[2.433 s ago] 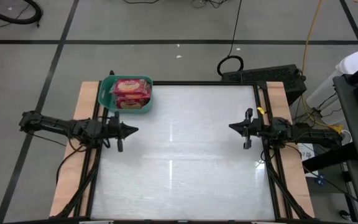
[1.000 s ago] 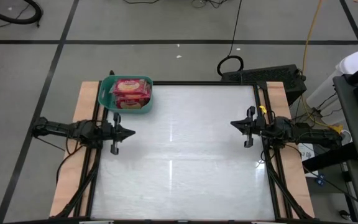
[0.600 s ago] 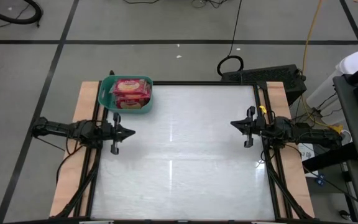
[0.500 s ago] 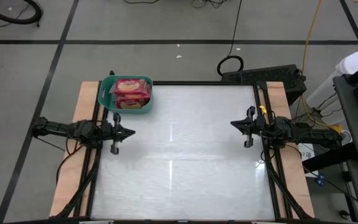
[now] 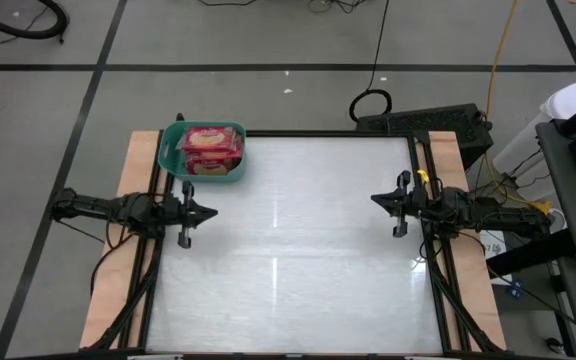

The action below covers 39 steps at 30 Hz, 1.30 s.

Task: Sort popcorn bags into baskets
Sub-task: Return to Home Position

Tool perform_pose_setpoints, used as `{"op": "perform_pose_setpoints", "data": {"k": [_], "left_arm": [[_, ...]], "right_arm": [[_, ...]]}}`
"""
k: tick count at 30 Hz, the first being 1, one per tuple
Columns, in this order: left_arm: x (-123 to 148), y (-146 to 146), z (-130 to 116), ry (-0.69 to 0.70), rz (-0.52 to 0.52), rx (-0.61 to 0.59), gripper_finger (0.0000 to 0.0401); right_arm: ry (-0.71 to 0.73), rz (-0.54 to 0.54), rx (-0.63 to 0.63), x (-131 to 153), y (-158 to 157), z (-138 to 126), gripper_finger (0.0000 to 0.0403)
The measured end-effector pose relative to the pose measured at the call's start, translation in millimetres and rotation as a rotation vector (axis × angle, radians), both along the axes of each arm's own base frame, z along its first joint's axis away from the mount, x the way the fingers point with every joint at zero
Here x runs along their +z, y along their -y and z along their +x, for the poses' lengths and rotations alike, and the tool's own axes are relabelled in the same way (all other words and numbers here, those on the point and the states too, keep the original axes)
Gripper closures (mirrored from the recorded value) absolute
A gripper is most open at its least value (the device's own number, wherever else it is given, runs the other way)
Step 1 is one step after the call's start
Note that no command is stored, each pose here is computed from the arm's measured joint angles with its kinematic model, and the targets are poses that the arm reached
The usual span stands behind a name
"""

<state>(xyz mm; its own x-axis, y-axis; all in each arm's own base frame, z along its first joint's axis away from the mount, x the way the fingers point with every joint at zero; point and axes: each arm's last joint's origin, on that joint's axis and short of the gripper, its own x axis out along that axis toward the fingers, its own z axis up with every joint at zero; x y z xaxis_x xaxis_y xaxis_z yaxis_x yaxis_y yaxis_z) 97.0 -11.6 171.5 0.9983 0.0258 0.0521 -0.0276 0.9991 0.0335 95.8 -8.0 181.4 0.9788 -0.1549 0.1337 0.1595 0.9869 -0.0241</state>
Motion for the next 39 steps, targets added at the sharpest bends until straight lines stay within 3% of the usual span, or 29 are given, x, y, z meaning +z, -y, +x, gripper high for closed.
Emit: {"op": "perform_pose_setpoints", "data": {"k": [24, 39], "left_arm": [[0.1, 0.0, 0.0, 0.001, 0.0, 0.0, 0.0377], [0.1, 0.0, 0.0, 0.001, 0.0, 0.0, 0.0377]], "right_arm": [[-0.001, 0.0, 0.0, -0.1, 0.0, 0.0, 0.0403], [-0.092, 0.005, 0.0, -8.8, 0.0, 0.8, 0.0403]]}}
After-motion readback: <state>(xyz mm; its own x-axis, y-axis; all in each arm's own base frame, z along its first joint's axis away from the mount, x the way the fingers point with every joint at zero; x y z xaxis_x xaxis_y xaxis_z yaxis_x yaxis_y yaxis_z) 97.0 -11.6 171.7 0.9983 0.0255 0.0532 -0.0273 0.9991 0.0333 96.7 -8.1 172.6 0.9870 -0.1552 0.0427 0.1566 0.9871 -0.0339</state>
